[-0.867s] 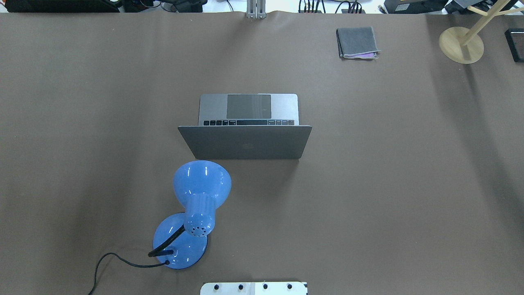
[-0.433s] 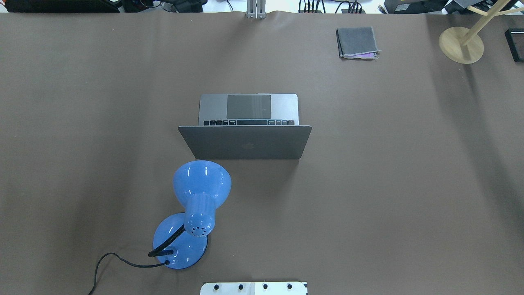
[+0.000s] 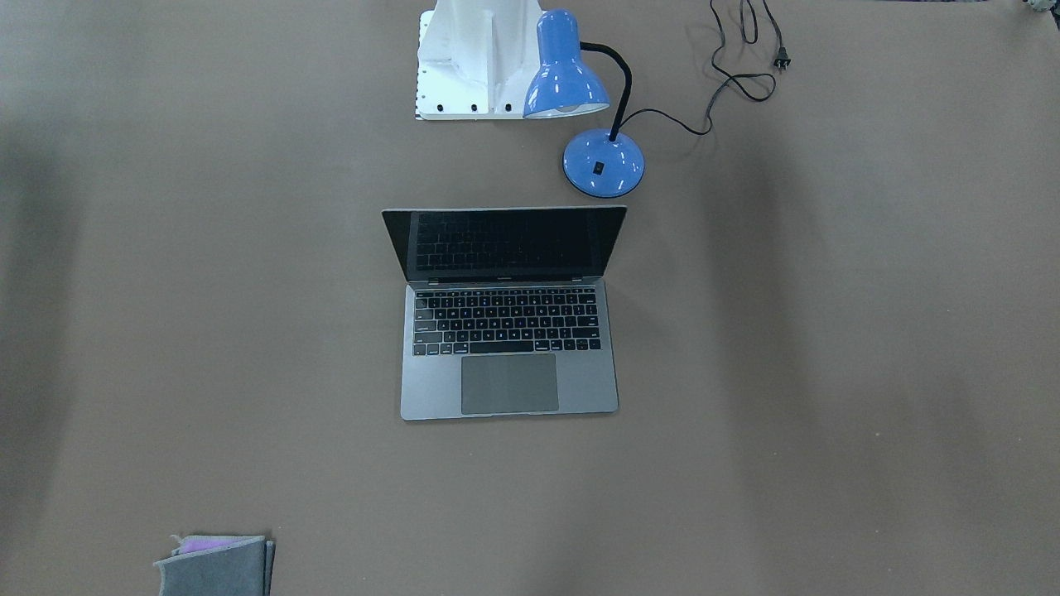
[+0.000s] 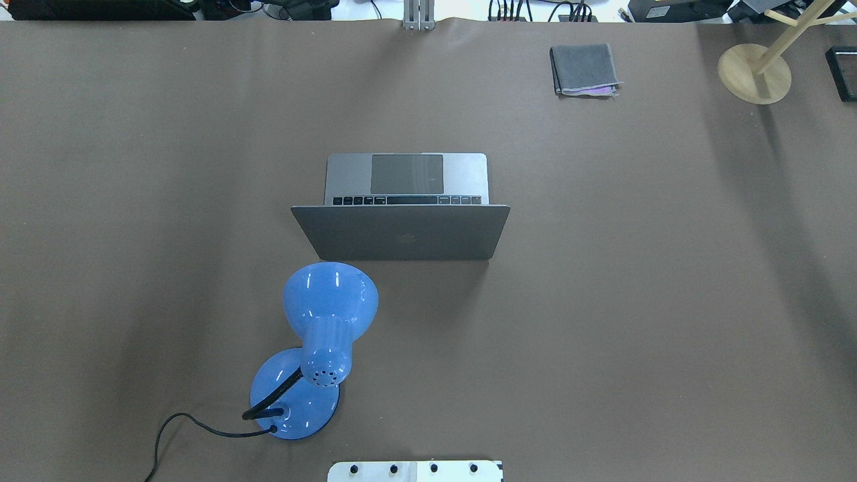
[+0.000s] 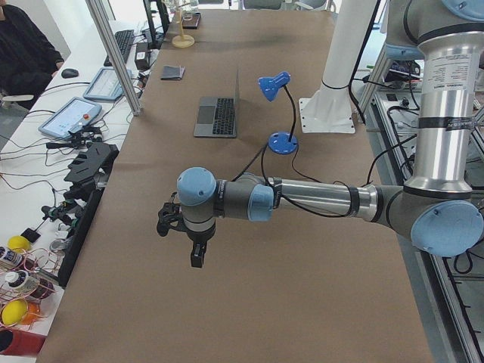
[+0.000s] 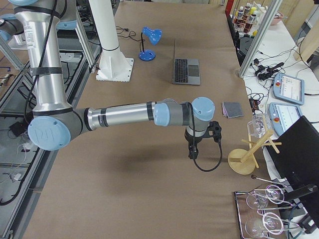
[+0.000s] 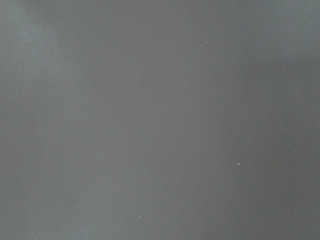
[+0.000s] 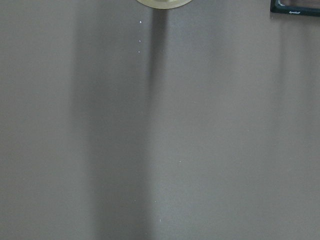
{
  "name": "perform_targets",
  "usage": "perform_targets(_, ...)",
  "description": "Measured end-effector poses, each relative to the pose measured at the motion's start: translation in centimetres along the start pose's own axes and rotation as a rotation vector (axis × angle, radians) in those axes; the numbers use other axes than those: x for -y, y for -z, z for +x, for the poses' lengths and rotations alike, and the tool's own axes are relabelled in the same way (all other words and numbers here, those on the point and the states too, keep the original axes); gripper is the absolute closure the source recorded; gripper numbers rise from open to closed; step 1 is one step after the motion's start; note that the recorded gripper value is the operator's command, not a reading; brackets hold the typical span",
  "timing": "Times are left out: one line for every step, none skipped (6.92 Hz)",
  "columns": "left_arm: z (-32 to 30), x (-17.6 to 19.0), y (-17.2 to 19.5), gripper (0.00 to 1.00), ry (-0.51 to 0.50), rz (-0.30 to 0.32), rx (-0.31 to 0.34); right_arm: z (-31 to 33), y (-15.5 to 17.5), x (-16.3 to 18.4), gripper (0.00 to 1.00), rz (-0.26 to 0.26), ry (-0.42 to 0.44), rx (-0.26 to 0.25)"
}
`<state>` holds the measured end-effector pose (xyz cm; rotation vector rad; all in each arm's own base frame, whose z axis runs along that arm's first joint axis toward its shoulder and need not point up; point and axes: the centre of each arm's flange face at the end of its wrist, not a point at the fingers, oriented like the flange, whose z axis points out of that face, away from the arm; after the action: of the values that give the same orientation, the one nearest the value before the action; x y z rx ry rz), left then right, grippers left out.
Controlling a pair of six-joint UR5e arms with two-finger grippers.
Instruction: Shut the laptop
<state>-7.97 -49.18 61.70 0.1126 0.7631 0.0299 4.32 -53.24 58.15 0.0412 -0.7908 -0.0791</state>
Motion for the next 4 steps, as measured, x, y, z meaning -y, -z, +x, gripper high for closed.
perform_targets(-0.01, 0.05, 0.00, 0.02, 0.000, 0.000, 0.000, -0.10, 0.09, 0.03, 0.00, 0.002, 0.002, 0.000)
perform_targets(-0.04, 0.06, -0.03, 0.02, -0.001, 0.000, 0.001, -0.22, 0.22, 0.09, 0.00, 0.005, 0.004, 0.002)
perform_targets(0.00, 0.07, 0.01, 0.02, -0.001, 0.000, 0.001, -0.43, 0.46, 0.23, 0.00, 0.009, 0.007, 0.005)
perform_targets(0.07, 0.09, 0.09, 0.02, -0.002, 0.002, 0.002, -0.73, 0.80, 0.36, 0.00, 0.016, 0.013, 0.006)
